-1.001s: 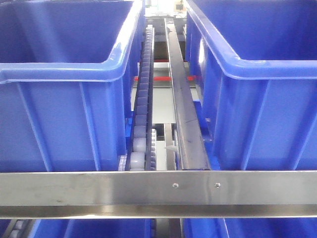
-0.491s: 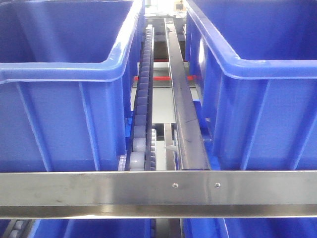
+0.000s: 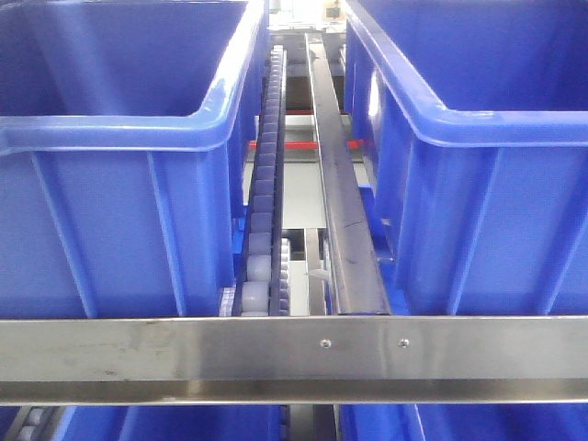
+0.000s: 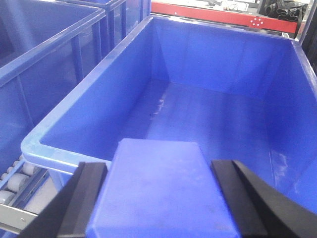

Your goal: Pick and sort blue part to right shelf

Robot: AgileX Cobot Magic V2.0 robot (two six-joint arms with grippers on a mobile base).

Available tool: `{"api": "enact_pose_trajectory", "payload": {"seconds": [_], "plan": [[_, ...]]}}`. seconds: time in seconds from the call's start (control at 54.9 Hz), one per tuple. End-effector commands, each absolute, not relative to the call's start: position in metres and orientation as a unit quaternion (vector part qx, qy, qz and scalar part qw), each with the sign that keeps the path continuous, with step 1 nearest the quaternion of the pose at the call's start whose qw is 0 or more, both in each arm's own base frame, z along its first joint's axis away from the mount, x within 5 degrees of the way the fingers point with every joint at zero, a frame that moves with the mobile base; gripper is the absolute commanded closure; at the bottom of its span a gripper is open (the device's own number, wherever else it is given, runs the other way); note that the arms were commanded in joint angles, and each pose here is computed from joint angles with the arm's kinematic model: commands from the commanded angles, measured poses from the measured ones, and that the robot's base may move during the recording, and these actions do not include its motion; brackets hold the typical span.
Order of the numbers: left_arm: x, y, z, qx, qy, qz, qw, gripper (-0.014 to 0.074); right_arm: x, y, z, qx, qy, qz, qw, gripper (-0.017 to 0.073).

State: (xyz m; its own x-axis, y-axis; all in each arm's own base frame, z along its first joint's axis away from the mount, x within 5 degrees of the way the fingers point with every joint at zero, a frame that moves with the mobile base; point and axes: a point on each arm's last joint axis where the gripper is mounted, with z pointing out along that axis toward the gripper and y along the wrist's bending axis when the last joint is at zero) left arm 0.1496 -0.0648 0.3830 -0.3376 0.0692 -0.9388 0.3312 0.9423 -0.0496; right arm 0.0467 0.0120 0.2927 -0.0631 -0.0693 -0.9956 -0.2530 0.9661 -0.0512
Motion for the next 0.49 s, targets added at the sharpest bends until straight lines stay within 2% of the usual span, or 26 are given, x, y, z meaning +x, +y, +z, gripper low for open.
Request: {"api": "enact_pose_trajectory", "payload": {"seconds": [0.0,0.109,0.291,0.473], "plan": [[0.182,-0.080,0.402,0.114,0.812,-0.122,0.559,0.0239,0.046,0.012,0.308,-0.108,0.689,0.068,0.713,0.0377],[0.233,-0.090,0.391,0.097,0.846,-0.092,0.517,0.0239,0.046,0.012,0.308,-0.109,0.690,0.068,0.712,0.0377],[0.307,-0.086,0.360,0.053,0.892,-0.048,0.445,0.0239,0.046,0.012,0.303,-0.112,0.708,0.066,0.694,0.0377],[0.358,-0.091,0.325,0.050,0.920,-0.024,0.388,0.0239,0.046,0.012,0.302,-0.112,0.712,0.066,0.690,0.0377]]}}
